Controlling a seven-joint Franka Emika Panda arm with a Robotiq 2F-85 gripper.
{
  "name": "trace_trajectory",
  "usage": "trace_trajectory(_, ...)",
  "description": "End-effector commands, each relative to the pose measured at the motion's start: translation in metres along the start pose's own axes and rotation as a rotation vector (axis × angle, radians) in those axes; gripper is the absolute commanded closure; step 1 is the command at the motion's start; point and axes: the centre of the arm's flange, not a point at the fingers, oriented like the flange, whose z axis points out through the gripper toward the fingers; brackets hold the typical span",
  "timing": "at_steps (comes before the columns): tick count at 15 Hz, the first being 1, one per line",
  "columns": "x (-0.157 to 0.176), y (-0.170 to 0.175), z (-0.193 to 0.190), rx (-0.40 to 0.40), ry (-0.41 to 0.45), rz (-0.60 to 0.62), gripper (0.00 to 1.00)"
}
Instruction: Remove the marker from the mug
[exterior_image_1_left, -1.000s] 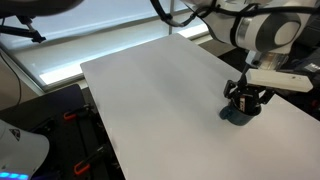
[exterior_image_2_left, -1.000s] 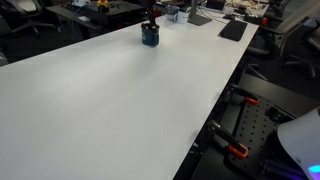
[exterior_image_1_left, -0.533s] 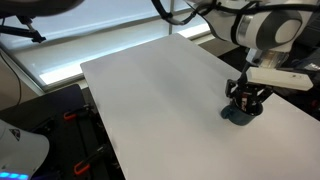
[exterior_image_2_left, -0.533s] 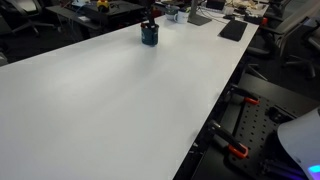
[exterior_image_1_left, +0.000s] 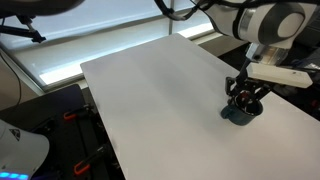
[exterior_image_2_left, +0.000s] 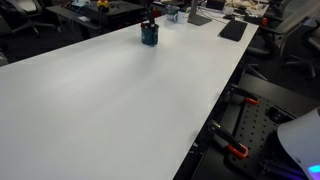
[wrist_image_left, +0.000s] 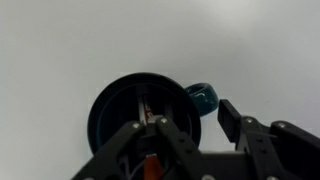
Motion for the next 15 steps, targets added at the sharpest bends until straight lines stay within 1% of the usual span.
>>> trace_trajectory(1,0.003,0.008,-0.02,0.021,0.03,0.0,0.51)
trace_trajectory(4,0.003,0.019,-0.039,-0.002,0.085,0.039,0.49)
trace_trajectory(8,0.007,0.033,-0.058,-0.033,0.136,0.068,0.51)
trace_trajectory(9,0.007,0.036,-0.059,-0.035,0.14,0.07,0.55)
trace_trajectory(10,0.008,0.037,-0.059,-0.036,0.143,0.07,0.54)
trace_trajectory(11,0.009,0.039,-0.057,-0.038,0.144,0.07,0.56)
trace_trajectory(12,0.01,0.04,-0.054,-0.038,0.143,0.07,0.55)
trace_trajectory(13,0.011,0.041,-0.051,-0.038,0.14,0.067,0.57)
trace_trajectory(15,0.015,0.044,-0.04,-0.04,0.137,0.061,0.55)
